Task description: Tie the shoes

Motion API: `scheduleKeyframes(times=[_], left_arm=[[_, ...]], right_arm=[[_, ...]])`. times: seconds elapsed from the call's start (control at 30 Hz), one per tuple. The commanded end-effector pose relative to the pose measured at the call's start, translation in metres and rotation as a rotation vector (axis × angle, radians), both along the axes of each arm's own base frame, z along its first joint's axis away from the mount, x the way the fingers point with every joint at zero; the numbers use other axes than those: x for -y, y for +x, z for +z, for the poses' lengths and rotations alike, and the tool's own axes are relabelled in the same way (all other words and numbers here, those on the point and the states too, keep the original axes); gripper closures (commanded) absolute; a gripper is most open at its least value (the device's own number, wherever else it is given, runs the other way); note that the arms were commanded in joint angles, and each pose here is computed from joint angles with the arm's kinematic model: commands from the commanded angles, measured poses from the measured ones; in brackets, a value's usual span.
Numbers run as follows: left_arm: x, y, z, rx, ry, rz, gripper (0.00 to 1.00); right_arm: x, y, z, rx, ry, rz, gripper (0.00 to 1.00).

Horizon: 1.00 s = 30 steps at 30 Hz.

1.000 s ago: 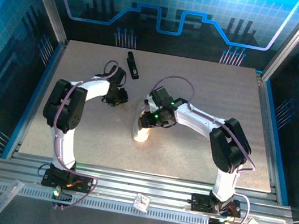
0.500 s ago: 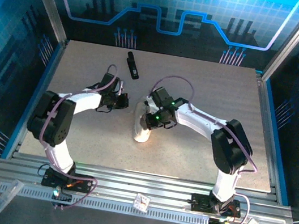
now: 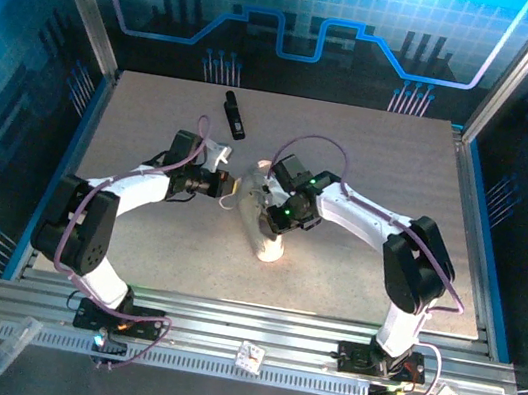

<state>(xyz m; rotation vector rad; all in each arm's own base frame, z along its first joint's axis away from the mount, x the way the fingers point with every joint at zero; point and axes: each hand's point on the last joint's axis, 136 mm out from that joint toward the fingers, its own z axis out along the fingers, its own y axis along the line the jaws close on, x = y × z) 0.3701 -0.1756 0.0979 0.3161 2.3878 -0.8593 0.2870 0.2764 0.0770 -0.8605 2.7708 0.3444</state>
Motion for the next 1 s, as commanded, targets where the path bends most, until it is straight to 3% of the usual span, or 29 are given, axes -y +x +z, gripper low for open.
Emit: scheduleKeyframes(times=[0.0, 0.4, 0.63, 0.97], left_arm=[[0.009, -0.008, 0.017, 0.04, 0.03, -0.093, 1.0], [0.022, -0.051, -0.008, -0.016, 0.042, -0.07, 1.0], [0.029, -0.055, -0.027, -0.049, 0.073, -0.083, 1.0], [0.026, -0.056, -0.034, -0.061, 0.102, -0.085, 1.0]], right_arm=[[0.017, -0.006, 0.012, 0.002, -0.027, -0.013, 0.83], [0.009, 0.011, 0.05, 0.036, 0.105, -0.043, 0.83], [-0.024, 0.03, 0.065, 0.023, 0.233, -0.039, 0.84], [-0.046, 0.045, 0.057, -0.021, 0.309, -0.069, 0.84]])
